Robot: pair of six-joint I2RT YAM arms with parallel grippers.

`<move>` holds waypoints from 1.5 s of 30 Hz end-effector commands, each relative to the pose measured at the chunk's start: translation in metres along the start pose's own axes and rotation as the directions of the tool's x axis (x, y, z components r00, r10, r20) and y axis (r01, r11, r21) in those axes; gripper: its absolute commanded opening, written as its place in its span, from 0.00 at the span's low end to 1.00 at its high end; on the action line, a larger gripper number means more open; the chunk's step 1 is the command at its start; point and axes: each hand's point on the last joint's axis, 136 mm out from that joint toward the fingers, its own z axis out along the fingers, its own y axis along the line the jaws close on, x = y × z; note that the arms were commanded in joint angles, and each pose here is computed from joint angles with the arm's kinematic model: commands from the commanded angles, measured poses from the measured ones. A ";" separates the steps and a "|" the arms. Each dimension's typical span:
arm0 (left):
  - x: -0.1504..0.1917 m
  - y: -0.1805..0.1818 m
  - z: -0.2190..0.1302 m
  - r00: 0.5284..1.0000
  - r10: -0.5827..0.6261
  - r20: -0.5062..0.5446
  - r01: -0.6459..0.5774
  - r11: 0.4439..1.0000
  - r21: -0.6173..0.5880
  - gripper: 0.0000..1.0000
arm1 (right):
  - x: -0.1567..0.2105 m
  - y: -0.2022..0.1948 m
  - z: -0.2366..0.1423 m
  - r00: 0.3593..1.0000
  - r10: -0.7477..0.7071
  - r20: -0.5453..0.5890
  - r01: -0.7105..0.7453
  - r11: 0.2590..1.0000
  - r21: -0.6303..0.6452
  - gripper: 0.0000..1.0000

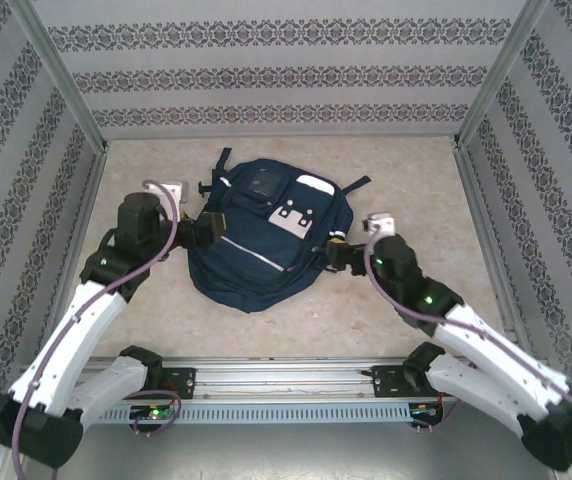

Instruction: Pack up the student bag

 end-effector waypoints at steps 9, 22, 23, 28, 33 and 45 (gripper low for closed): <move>0.042 0.108 0.088 0.912 0.396 0.108 -0.335 0.869 -0.364 0.99 | 0.008 -0.133 0.012 0.974 0.017 0.225 -0.086 0.950 0.300 0.98; 0.085 0.163 0.116 0.951 0.197 0.238 -0.114 0.940 -0.322 0.99 | 0.032 -0.171 0.106 0.989 -0.101 0.112 0.063 0.952 0.301 0.98; 0.089 0.163 0.118 0.961 0.187 0.202 -0.117 0.942 -0.316 0.99 | 0.026 -0.177 0.110 0.981 -0.091 0.174 0.033 0.950 0.311 0.98; 0.087 0.165 0.121 0.964 0.164 0.209 -0.101 0.954 -0.281 0.99 | 0.025 -0.185 0.108 0.985 -0.068 0.160 0.009 0.938 0.346 0.98; 0.086 0.165 0.121 0.963 0.168 0.208 -0.106 0.954 -0.281 0.99 | 0.025 -0.184 0.110 0.988 -0.076 0.137 0.023 0.936 0.351 0.98; 0.086 0.170 0.125 0.972 0.149 0.180 -0.090 0.950 -0.300 0.99 | 0.025 -0.184 0.110 0.988 -0.077 0.135 0.025 0.936 0.351 0.98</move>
